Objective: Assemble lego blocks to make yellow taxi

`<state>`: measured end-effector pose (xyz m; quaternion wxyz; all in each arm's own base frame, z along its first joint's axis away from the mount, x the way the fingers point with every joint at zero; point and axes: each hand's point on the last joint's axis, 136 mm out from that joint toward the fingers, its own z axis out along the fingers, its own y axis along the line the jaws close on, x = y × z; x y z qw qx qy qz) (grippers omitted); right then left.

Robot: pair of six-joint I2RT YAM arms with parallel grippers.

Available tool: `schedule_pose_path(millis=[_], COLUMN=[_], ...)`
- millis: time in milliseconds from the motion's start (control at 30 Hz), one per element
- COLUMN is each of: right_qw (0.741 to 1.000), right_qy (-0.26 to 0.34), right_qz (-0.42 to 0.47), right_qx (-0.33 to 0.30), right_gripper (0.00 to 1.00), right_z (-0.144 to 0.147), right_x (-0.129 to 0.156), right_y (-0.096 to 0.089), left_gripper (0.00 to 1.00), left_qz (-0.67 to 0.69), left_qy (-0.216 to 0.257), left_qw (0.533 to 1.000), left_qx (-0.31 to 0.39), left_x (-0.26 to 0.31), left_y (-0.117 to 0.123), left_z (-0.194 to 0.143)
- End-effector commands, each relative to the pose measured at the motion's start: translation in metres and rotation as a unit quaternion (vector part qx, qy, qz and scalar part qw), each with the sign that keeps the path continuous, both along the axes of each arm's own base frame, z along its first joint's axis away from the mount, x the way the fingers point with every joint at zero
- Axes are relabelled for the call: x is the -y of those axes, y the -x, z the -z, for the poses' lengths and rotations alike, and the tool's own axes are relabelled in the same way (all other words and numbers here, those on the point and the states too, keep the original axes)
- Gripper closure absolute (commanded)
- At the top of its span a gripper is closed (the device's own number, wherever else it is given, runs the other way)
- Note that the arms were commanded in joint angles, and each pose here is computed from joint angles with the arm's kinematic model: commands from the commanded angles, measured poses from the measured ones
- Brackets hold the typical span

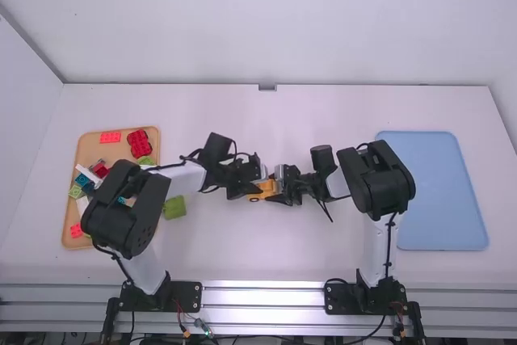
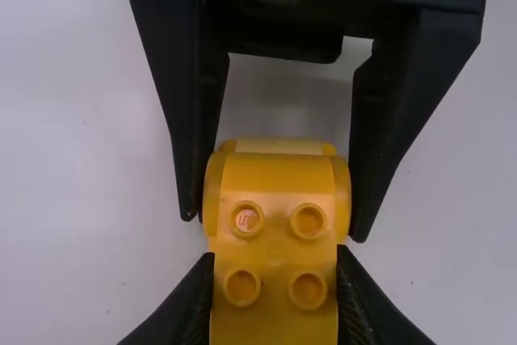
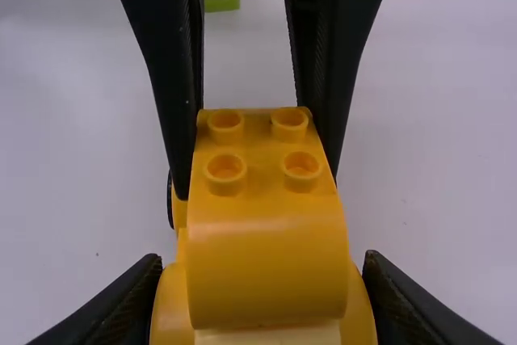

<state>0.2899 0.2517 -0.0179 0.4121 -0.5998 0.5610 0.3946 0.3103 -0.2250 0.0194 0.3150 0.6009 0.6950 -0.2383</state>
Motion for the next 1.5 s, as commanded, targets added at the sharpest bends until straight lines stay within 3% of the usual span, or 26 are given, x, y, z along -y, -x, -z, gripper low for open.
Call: schedule_pose_path(millis=[0,233,433,1100,1467], right_qw=[1.0,1.0,1.0,1.0,1.0], right_qy=[0.028,0.029,0.029,0.029,0.03], right_qz=[-0.002,-0.002,-0.002,-0.002,-0.002], right_qx=[-0.007,-0.008,-0.008,-0.008,-0.01], right_gripper=[0.51,0.53,0.53,0.53,0.54], right_z=[0.014,0.015,0.015,0.015,0.015], right_x=[-0.007,-0.007,-0.007,-0.007,-0.007], right_y=[0.008,0.008,0.008,0.008,0.009], left_gripper=[0.99,0.99,0.99,0.98,0.83], left_qz=[0.025,0.039,0.071,0.076,0.074], left_qy=[-0.039,-0.092,-0.078,-0.061,-0.056], left_qw=[0.998,0.994,0.994,0.995,0.996], left_qx=[-0.031,-0.033,-0.041,-0.023,-0.012], left_x=[0.014,0.02,0.025,0.027,0.028], left_y=[0.026,0.03,0.033,0.034,0.031], left_z=[0.029,0.029,0.016,0.021,0.012])
